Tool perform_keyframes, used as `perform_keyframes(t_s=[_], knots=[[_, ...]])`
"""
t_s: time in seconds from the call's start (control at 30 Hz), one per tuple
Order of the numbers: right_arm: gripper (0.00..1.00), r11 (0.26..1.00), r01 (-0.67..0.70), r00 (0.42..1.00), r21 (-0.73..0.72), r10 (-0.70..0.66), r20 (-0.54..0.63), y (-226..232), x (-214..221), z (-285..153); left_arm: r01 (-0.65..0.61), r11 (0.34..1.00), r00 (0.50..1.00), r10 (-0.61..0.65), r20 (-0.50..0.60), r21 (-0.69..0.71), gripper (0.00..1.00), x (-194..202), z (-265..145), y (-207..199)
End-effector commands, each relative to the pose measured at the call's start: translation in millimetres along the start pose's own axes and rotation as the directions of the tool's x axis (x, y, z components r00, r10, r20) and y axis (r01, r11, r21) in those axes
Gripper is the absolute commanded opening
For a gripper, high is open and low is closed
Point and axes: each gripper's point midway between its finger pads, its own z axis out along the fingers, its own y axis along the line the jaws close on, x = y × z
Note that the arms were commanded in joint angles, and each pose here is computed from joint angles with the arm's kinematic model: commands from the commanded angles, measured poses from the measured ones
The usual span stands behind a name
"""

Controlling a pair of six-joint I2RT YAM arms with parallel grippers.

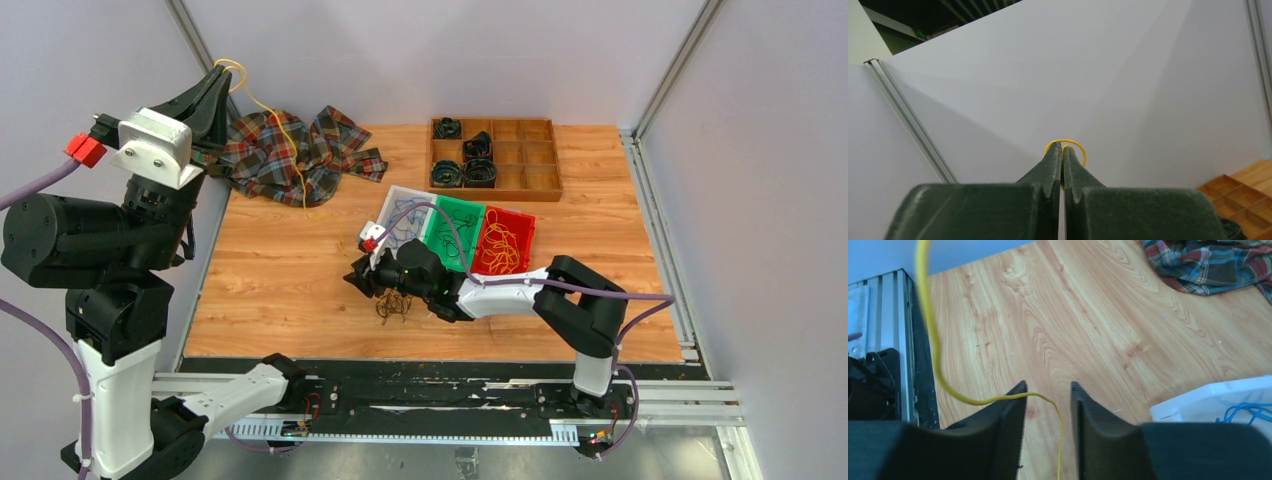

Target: Untangle the cables

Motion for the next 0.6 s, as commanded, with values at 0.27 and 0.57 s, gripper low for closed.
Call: perform_keyframes(t_s=[0.27,0.57], knots=[[0.01,0.994,0.088,0.984,0.068,-0.097,0.147,-10.4,-65.0,-50.1,-0.053,0.998,0.986,0.057,-0.157,0.026,0.01,60.8,-33.3,-19.3],[0.01,0.997,0.074,0.981,0.024,-0.077,0.178,-0.7,-98.3,-88.5,-0.049,0.983,0.879,0.127,-0.46,0.177,0.08,194.7,-100.3,-82.9]])
